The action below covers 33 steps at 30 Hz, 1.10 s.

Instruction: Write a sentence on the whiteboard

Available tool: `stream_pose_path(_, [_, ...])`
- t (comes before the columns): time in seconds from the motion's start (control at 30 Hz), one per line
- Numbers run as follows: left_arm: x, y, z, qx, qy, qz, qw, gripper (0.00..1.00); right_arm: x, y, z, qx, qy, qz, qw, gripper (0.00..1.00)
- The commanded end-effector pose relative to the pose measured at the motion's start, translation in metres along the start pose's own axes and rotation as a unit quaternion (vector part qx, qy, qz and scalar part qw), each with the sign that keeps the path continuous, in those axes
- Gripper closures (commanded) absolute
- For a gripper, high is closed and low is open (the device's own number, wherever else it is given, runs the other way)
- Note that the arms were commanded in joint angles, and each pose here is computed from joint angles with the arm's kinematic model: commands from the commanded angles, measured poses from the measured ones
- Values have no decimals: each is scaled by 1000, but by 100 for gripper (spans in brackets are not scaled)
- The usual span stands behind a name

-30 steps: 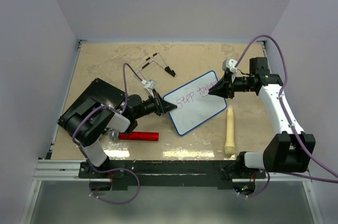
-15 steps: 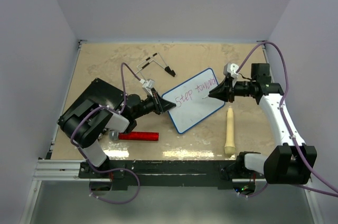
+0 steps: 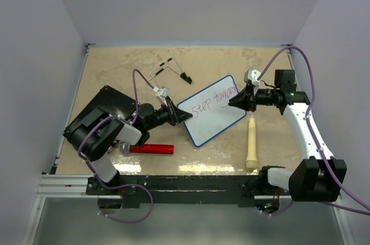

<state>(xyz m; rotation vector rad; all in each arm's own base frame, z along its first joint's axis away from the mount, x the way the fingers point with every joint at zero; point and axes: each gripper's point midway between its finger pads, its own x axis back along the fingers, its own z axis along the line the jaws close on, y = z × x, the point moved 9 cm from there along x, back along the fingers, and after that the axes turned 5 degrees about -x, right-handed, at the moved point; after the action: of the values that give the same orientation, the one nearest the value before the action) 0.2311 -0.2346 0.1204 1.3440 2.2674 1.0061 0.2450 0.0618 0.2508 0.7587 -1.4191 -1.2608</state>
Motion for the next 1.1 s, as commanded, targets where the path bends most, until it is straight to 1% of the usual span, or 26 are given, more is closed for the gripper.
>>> stream_pose_path(0.0, [0, 22, -21, -51, -51, -50, 996, 100, 0, 0, 1, 13, 2, -4, 1000, 100])
stream_pose_path(1.07, [-4, 20, -24, -44, -62, -43, 996, 100, -3, -7, -2, 6, 7, 1, 1000, 100])
